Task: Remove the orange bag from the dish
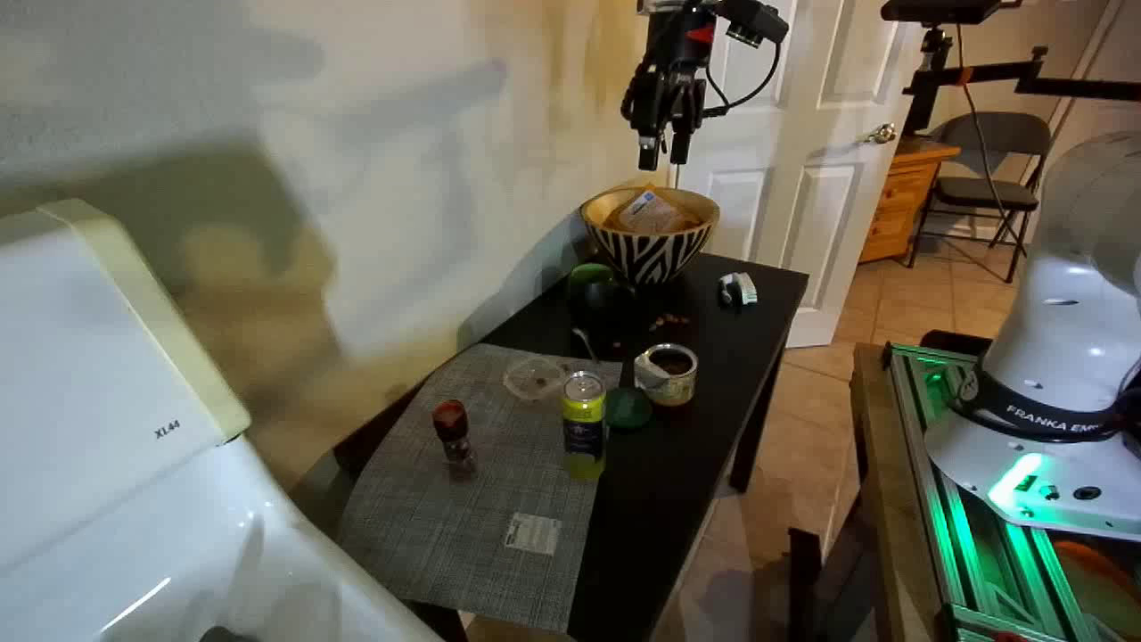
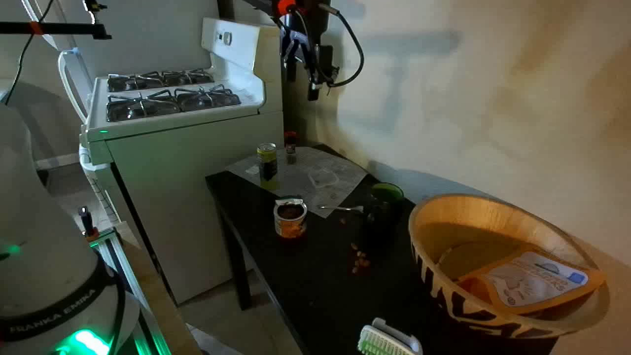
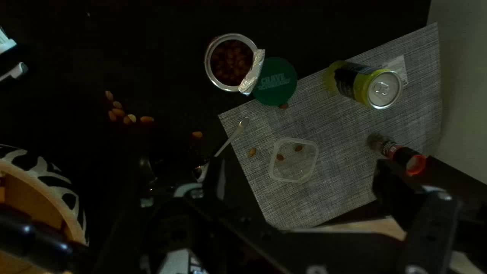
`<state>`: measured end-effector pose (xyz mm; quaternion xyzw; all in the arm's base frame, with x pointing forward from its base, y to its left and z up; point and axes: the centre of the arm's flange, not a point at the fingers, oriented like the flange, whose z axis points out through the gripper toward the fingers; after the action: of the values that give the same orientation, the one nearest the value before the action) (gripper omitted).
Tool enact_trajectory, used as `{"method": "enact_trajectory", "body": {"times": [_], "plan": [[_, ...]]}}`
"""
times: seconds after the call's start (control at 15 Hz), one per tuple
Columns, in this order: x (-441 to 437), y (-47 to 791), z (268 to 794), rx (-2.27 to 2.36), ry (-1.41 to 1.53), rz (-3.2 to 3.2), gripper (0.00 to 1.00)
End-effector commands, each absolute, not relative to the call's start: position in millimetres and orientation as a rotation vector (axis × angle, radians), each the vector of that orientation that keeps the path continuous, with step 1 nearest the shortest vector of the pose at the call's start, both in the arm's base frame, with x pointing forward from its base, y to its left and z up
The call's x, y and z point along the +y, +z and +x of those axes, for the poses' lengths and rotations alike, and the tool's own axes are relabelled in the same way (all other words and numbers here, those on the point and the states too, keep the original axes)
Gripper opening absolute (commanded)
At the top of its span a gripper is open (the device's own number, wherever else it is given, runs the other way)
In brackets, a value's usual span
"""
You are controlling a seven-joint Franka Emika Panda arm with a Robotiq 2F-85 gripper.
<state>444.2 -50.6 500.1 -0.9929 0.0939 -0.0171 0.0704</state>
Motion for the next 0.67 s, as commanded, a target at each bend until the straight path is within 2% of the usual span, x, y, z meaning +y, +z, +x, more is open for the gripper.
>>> {"method": "enact_trajectory", "body": {"times": [0.0,0.27,0.6], "plan": [[-51,500,444,0.282,-0.052,-2.987,1.0],[-51,500,444,0.282,-0.052,-2.987,1.0],[-146,528,498,0.135,0.057,-2.957,1.0]]}}
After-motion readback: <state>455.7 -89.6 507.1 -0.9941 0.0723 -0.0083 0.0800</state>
